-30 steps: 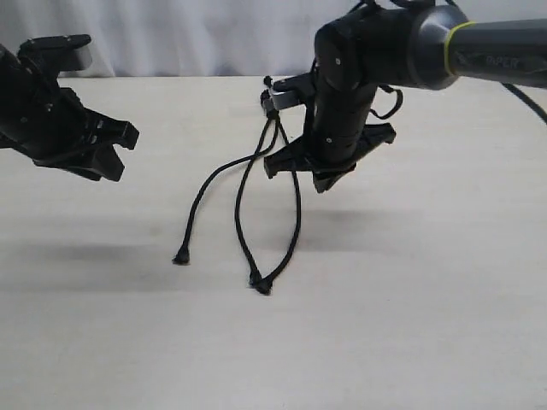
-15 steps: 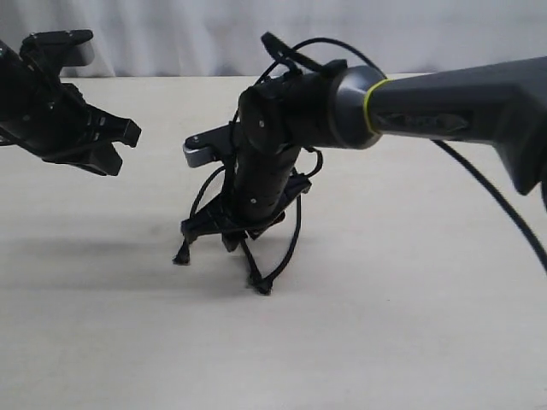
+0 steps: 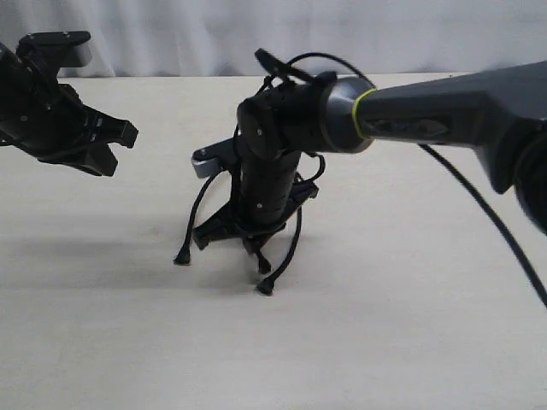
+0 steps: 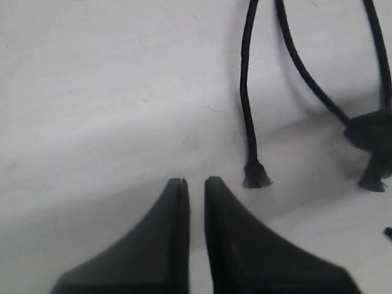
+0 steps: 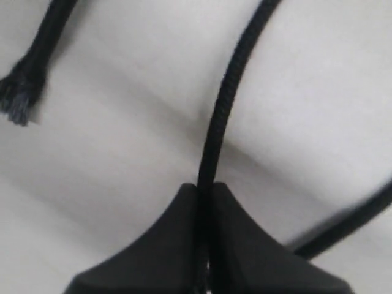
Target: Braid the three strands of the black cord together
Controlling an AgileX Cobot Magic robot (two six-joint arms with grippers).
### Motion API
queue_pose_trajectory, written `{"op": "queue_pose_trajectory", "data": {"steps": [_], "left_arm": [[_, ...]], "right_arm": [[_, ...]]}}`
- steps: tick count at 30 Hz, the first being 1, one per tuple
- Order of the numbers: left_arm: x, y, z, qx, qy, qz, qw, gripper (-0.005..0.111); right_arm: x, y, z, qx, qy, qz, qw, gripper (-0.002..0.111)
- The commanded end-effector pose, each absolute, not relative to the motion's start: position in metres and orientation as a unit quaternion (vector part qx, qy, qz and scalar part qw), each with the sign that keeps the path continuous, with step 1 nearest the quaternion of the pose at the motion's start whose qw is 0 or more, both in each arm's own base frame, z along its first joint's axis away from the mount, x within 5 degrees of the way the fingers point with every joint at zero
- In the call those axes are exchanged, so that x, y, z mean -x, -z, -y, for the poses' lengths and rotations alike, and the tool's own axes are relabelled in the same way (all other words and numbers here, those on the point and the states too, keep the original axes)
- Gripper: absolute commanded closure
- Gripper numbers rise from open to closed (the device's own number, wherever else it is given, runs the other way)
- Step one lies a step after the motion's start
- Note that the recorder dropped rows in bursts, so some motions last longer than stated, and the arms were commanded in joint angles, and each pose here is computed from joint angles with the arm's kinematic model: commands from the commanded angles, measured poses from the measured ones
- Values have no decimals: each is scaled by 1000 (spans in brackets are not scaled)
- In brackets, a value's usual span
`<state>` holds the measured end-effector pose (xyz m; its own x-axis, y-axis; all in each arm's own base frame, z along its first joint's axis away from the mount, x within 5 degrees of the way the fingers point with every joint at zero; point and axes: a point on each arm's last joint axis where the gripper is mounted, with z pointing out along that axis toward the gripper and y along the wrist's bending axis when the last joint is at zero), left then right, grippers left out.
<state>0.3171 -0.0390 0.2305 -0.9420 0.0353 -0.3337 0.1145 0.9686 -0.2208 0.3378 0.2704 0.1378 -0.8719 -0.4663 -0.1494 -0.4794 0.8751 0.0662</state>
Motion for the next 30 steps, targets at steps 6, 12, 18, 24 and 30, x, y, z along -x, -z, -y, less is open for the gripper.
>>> {"op": "queue_pose_trajectory", "data": {"steps": [6,12,18,24,30], "left_arm": [[-313,-232,59,-64,129,-976,165,98],[-315,-224,101,-80,142,-969,185,102],[-315,-188,153,-126,152,-968,152,104],[-326,-167,202,-176,158,-965,113,71],[-341,-135,242,-213,153,-962,76,61]], "right_arm": [[-388,-167,-170,137,-22,-988,68,104],[-392,-143,-127,86,-21,-996,31,104],[-394,-141,-119,92,-65,-993,31,93],[-396,-145,-98,69,-89,-994,17,62],[-397,-198,-67,28,-148,-985,81,61]]}}
